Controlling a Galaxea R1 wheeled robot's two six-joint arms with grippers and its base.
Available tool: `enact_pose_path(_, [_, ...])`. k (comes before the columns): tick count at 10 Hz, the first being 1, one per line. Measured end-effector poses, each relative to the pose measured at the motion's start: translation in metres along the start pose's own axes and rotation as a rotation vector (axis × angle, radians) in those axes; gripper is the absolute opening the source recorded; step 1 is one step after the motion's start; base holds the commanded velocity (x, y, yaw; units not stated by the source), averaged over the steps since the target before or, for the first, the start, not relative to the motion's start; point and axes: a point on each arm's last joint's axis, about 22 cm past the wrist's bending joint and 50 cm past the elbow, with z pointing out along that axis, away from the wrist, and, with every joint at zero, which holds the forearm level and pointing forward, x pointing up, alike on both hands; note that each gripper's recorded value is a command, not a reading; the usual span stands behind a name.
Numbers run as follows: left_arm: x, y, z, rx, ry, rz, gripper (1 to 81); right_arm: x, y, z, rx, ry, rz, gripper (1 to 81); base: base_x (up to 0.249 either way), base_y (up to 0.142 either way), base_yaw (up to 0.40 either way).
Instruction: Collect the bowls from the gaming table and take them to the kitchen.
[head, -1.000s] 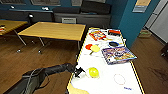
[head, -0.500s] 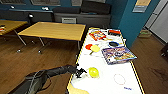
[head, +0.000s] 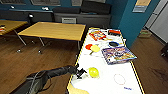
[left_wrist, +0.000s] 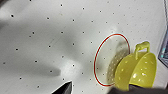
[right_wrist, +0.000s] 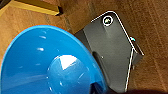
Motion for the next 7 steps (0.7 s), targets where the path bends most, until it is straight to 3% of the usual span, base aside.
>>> enact_pose_path(4, [-0.009, 0.015, 0.012, -0.018, -0.011, 0.014, 81.1, -0.004, 0.003, -0.003, -0.003, 0.005, 0.001, 1.0, 0.0, 0.0, 0.0])
enact_pose_path(7, [-0.003, 0.008, 0.009, -0.011, -0.002, 0.008, 81.1, -0.003, 0.002, -0.003, -0.001, 0.005, -0.004, 1.0, 0.0, 0.0, 0.0])
